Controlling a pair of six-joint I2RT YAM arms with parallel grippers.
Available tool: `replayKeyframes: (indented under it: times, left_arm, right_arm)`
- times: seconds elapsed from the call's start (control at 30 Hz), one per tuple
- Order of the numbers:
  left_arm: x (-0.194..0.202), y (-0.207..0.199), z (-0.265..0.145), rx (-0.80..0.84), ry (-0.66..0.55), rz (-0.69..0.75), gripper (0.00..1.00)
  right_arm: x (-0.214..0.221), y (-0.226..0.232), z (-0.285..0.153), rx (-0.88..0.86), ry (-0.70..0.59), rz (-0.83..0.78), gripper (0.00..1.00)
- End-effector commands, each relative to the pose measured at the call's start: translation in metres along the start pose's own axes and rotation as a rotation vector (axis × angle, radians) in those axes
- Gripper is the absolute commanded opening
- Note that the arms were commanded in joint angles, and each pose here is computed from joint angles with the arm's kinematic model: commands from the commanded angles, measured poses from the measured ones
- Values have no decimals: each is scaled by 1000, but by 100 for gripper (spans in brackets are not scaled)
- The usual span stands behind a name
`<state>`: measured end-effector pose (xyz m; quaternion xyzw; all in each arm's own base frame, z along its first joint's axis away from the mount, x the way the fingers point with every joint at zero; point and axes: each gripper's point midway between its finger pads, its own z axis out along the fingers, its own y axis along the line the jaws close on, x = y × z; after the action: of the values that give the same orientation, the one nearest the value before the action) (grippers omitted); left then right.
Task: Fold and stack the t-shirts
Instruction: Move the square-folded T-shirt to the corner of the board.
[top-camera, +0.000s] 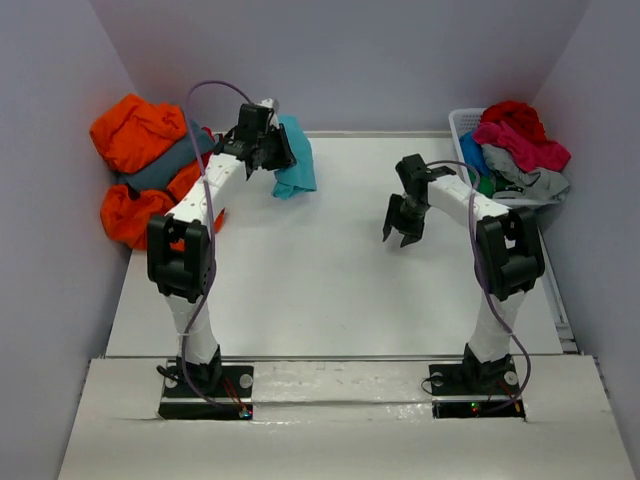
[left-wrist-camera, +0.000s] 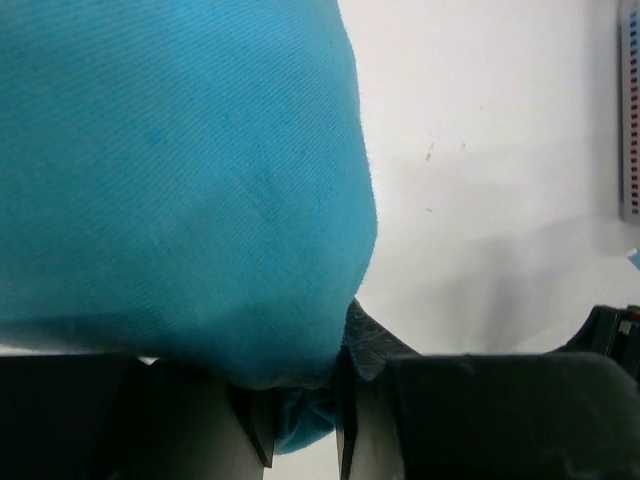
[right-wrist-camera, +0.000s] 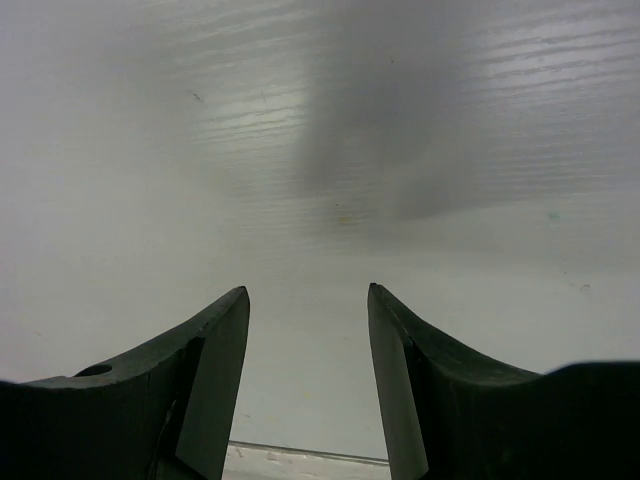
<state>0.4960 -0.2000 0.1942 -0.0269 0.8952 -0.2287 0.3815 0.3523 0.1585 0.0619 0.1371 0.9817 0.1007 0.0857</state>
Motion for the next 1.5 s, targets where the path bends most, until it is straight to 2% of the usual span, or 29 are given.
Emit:
replayKeyframes:
  times: [0.0,0.3,0.43,0.63,0.9,1.0,1.17,1.37,1.4,1.43,1.47]
  left_arm:
    - [-84,9,-55,-48,-252,37,6]
    - [-157,29,-108,-100,-450,89,6]
    - [-189,54,-143,-150,-549,74,6]
    - [-221,86,-183,-184,-684,39,6]
    - [-255,133,-222,-215,-801,-17,6]
    - [-251,181,-222,-261,-800,-90,6]
    - [-230,230,-209,-292,-774,-182,6]
    - [-184,275,-172,-299,-650,-309,6]
    - [-180,277,-168,-297,-636,-323,8]
    - [-175,277,-162,-280,-618,-345,27]
    - [-170,278,-157,-273,-599,-359,39]
  right_arm:
    - [3,2,-11,-28,-27,-10,57]
    - [29,-21,-5,26,16,0,57]
    - [34,-25,-6,43,24,6,57]
    - [40,-30,-5,62,42,19,57]
    - [45,-36,-5,93,67,25,57]
    - [43,-35,-5,96,75,27,57]
    - [42,-33,-2,103,92,29,57]
    - [47,-33,6,108,141,22,57]
    - [47,-33,7,109,144,23,57]
    - [45,-31,7,103,144,23,57]
    - [44,-30,6,99,141,23,57]
